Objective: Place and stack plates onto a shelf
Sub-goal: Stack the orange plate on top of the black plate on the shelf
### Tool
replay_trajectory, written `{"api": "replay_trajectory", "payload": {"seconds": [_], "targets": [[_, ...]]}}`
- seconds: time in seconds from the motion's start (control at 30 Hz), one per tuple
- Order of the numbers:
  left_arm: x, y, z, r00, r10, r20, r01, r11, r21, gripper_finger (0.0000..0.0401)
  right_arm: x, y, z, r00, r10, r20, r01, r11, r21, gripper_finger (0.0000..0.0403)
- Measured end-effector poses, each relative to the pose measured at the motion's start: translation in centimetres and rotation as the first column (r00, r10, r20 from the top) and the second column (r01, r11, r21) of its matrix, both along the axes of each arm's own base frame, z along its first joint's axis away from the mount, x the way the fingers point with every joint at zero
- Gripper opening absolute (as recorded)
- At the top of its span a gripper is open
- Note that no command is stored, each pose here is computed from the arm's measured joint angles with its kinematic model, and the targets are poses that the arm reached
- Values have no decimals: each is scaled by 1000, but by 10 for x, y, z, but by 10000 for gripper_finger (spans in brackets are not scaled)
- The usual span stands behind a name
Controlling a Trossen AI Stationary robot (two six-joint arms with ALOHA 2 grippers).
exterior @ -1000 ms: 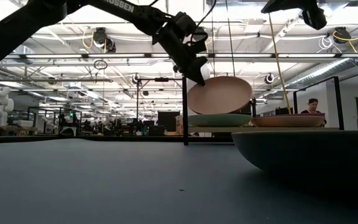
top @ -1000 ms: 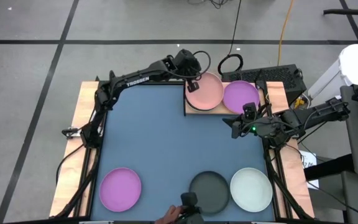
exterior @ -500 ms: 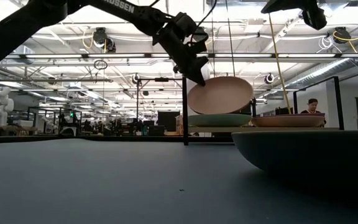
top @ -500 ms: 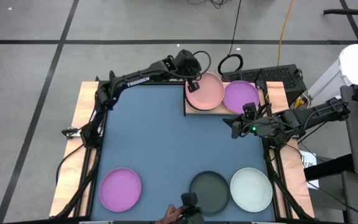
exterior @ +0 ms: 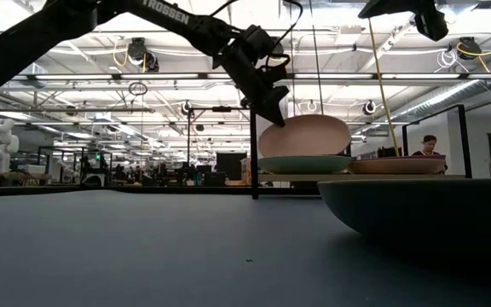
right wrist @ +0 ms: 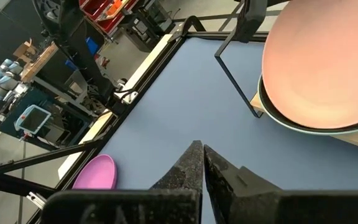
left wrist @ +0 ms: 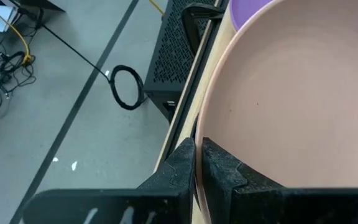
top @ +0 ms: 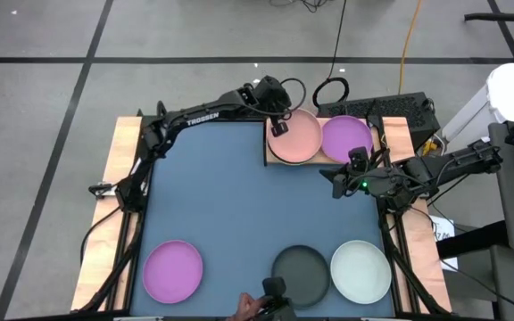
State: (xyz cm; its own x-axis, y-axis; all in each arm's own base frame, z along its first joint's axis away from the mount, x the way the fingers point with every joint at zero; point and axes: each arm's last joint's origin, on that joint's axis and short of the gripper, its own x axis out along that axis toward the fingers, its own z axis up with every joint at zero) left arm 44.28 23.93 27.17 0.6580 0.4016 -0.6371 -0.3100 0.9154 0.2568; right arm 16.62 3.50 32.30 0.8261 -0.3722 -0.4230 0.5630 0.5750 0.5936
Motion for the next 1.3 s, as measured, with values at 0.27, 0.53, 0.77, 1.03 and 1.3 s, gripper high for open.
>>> {"api": "replay_trajectory", "payload": {"seconds": [0.27,0.53,0.77,1.03,1.3], "targets": [[0,1,0,1000,9,-3,-9,1000,16,129,-1,0,-1,1000,1,-13,-1,1000,-6,0],[-5,-21,28,997,-54,55,56,997,-44,169,-1,0,-1,1000,0,-11,0,1000,-3,0],[4,-83,37,952,-300,59,306,931,-199,161,-1,0,-2,1000,1,-27,-1,1000,-10,0],[19,-144,2,894,-449,0,434,865,-252,76,-6,1,0,999,48,-22,-48,999,27,0],[18,-142,-41,918,-396,-5,384,892,-237,9,-14,3,5,997,68,31,-70,996,64,0]]}}
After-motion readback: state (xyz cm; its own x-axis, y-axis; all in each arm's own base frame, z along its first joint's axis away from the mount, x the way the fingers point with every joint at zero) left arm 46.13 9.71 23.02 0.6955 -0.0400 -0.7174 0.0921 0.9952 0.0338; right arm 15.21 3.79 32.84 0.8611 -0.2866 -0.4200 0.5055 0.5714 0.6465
